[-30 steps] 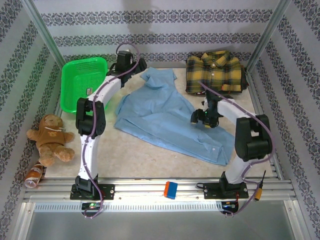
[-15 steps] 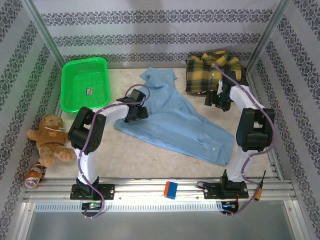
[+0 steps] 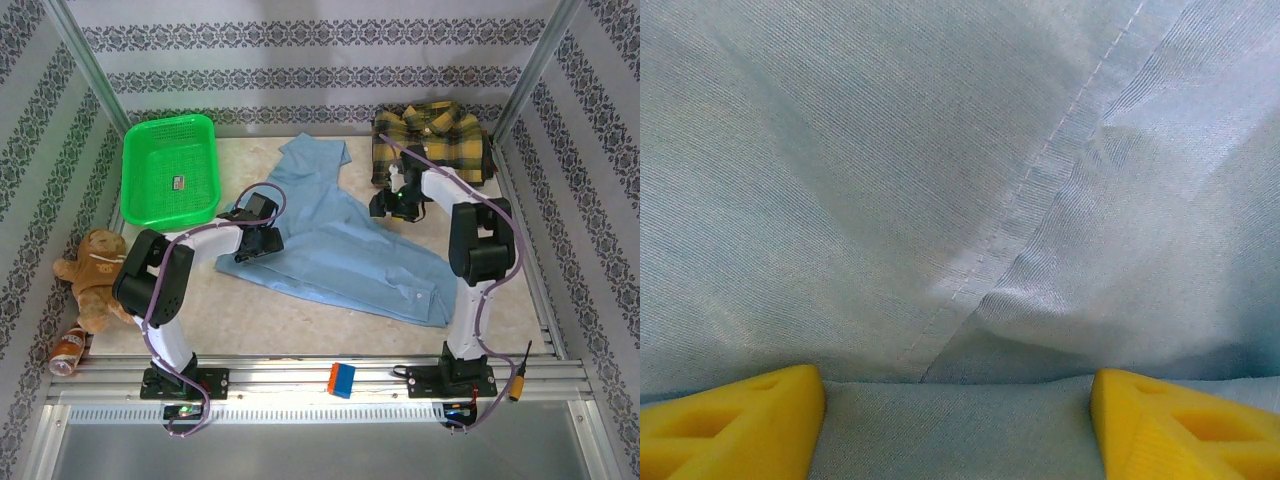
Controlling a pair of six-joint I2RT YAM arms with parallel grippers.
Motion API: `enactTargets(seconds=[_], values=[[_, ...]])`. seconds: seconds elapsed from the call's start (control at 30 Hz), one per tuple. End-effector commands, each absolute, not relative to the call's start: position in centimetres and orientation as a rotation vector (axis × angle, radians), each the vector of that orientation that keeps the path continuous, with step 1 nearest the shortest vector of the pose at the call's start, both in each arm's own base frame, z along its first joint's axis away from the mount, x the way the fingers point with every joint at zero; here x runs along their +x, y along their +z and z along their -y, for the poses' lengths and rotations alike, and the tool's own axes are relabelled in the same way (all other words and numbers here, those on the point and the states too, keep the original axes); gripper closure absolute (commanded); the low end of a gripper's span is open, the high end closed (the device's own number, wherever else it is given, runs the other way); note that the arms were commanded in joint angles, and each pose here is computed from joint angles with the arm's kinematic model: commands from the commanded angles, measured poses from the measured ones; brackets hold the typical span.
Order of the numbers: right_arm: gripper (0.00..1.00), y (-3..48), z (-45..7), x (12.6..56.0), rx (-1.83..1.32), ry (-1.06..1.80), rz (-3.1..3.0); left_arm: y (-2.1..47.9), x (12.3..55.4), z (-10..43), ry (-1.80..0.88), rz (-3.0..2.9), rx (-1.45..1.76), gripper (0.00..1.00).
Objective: Fold and stack the long sleeve shirts
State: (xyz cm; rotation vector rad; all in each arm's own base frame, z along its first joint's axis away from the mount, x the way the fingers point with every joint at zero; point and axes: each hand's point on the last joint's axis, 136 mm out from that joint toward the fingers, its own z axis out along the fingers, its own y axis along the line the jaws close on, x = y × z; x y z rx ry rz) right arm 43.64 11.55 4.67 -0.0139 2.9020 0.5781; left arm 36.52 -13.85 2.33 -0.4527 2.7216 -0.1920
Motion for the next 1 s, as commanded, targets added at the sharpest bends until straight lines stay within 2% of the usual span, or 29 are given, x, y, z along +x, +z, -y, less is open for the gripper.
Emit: enactTargets(seconds=[0.0,0.17,0.27,0.47,0.53,0.6,0.97], values=[[0.37,3.7,-11.7,44.0,0.001,0.572,-2.931,1.1,35.0,14.1,-0.208,-2.773,-0.453,0.28],[0.40,2.9,-12.7,43.9,-0.045,0.564,-2.957,0.8,34.2,14.0,-0.217,-2.780,-0.454,0.29],[0.48,2.6,-12.9,43.6,-0.046,0.574,-2.964,0.7,33.8,13.8,-0.219,-2.782,-0.459,0.29],[0.79,3.6,-14.9,43.1,-0.076,0.686,-2.943,0.1,32.5,13.3,-0.201,-2.811,-0.476,0.29],[0.92,3.5,-14.7,42.9,-0.088,0.625,-2.959,0.0,32.1,13.1,-0.192,-2.819,-0.480,0.30],[1.00,3.9,-13.4,43.4,-0.054,0.512,-2.948,0.1,31.8,13.0,-0.188,-2.820,-0.482,0.30],[1.00,12.1,-6.3,48.4,0.029,-0.167,-2.550,-0.9,28.4,11.8,-0.154,-2.895,-0.491,0.30]])
